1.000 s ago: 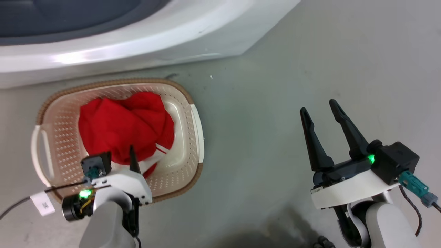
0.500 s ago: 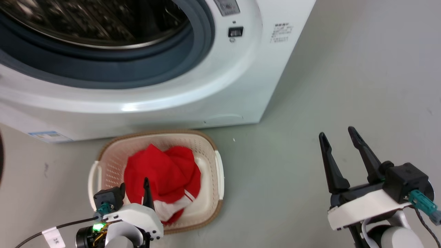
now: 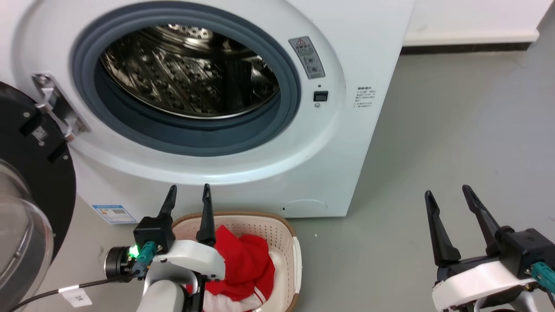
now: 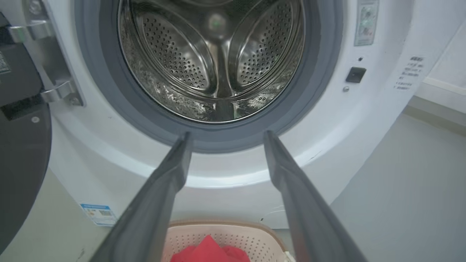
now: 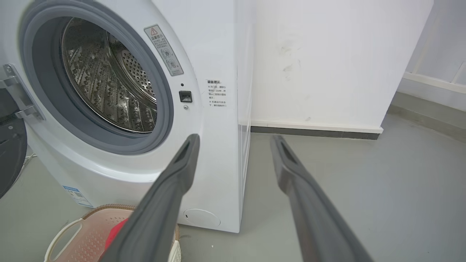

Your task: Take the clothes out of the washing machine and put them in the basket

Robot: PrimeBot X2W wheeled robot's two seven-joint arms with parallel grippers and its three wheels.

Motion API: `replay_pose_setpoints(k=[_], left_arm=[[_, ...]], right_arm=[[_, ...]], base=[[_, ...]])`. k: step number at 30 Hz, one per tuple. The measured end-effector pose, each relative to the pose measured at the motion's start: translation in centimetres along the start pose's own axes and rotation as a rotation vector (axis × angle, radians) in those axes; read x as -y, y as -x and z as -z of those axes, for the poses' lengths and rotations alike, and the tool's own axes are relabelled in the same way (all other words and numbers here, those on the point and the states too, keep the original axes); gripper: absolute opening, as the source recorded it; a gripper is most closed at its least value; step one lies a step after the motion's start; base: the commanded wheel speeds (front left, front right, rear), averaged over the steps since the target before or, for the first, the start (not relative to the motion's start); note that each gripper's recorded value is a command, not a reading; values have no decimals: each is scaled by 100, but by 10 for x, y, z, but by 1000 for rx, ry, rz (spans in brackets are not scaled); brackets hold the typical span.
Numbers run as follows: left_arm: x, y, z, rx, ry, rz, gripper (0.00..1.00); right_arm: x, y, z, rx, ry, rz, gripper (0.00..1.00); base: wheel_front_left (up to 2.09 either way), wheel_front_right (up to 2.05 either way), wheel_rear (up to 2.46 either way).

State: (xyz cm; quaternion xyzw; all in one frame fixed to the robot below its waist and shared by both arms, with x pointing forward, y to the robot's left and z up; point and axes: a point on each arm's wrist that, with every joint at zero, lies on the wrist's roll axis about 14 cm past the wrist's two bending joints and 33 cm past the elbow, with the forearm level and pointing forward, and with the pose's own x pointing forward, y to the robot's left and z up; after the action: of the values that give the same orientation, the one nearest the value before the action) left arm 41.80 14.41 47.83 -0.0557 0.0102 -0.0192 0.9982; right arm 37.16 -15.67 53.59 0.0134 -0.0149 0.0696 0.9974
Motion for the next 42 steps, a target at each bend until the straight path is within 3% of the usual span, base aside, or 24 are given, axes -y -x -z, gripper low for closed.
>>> replay_pose_setpoints(k=[8, 19, 42], left_arm=[[14, 24, -47, 146, -43, 49, 100], [6, 60, -78, 197, -90, 30, 100], [0, 65, -60, 123, -58, 11, 100]], right_arm=[[0, 21, -12, 27, 19, 7, 100], [-4, 37, -12, 25, 25, 1, 100], [-7, 39, 0, -9, 9, -5, 100]], base=[[0, 0, 0], [0, 0, 0], [0, 0, 0]])
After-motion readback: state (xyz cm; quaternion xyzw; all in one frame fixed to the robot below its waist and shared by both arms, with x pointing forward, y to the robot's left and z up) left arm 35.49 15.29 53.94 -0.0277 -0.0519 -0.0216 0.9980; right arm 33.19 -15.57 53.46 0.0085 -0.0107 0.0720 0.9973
